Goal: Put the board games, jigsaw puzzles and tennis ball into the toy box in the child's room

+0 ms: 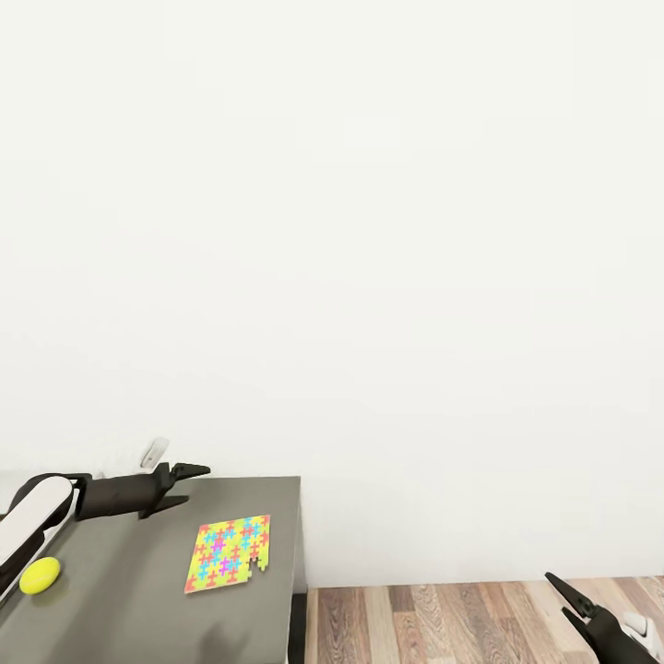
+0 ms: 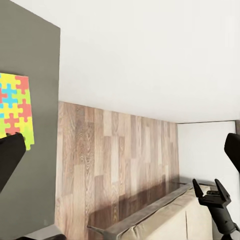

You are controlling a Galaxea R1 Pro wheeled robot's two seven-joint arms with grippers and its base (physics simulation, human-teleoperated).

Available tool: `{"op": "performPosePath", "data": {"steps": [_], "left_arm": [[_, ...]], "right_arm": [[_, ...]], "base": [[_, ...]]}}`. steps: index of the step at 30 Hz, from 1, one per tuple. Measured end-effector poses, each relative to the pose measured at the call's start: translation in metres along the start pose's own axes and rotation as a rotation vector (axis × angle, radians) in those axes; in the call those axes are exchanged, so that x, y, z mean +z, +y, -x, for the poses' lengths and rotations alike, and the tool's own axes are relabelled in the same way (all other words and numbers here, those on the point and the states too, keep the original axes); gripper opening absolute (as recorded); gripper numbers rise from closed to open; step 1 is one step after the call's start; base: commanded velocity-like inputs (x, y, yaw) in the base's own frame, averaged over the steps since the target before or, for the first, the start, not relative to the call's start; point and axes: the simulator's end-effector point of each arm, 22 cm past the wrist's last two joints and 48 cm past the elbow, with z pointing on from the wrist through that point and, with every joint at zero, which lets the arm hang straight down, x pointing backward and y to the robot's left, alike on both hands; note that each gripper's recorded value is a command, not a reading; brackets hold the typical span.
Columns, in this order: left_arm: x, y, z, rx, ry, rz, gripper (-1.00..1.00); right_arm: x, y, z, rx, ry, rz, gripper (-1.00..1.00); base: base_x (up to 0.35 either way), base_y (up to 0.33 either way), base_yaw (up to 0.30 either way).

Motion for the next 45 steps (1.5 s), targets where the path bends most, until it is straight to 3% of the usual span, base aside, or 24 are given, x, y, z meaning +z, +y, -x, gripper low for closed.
{"op": "performPosePath", "data": {"steps": [36, 45], "left_arm": [[0.0004, 0.0002, -0.0002, 0.000, 0.001, 0.001, 1.00], [0.0011, 0.0017, -0.0006, -0.001, 0.001, 0.003, 1.00]], "right_arm": [[0.0006, 0.0006, 0.0015, -0.007, -0.012, 0.003, 1.00], [0.0013, -0.0010, -0.0015, -0.008, -0.005, -0.003, 1.00]], "base": [[0.001, 0.000, -0.001], [0.165, 0.064, 0.000]]}}
